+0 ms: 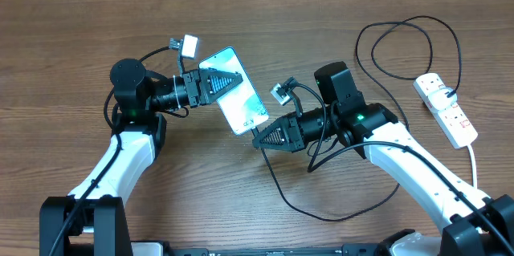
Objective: Plug charger to phone and switch on socket
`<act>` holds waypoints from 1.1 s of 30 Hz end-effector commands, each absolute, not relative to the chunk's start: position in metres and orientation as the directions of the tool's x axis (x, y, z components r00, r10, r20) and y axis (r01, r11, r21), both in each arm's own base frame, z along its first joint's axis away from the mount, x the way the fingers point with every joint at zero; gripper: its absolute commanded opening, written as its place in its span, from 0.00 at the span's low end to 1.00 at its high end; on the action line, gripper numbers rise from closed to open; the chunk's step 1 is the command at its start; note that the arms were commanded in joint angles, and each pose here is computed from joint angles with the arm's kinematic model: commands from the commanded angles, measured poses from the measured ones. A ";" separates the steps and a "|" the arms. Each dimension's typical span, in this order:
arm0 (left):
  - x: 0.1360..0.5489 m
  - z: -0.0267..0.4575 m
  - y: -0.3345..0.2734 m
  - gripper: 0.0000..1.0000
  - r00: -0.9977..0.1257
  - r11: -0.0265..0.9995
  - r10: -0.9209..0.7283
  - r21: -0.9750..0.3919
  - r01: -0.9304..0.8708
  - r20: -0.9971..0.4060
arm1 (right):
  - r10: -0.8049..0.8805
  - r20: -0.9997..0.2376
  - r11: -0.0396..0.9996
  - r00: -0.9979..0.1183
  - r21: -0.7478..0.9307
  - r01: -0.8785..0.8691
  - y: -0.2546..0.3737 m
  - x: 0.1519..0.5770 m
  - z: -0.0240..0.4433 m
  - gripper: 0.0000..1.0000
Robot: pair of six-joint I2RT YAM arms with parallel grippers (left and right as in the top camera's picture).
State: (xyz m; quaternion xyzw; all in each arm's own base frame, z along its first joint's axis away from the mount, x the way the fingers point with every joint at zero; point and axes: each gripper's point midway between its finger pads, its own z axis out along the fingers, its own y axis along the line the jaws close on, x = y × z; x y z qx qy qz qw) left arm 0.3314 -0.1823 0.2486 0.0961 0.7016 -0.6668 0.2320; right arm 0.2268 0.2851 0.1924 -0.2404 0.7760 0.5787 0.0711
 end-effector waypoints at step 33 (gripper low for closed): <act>0.288 0.226 -0.208 0.04 -0.931 0.015 0.035 -0.932 0.363 -0.363 | -0.274 -0.426 0.225 -0.862 0.843 -0.488 0.288 0.238 0.209 0.19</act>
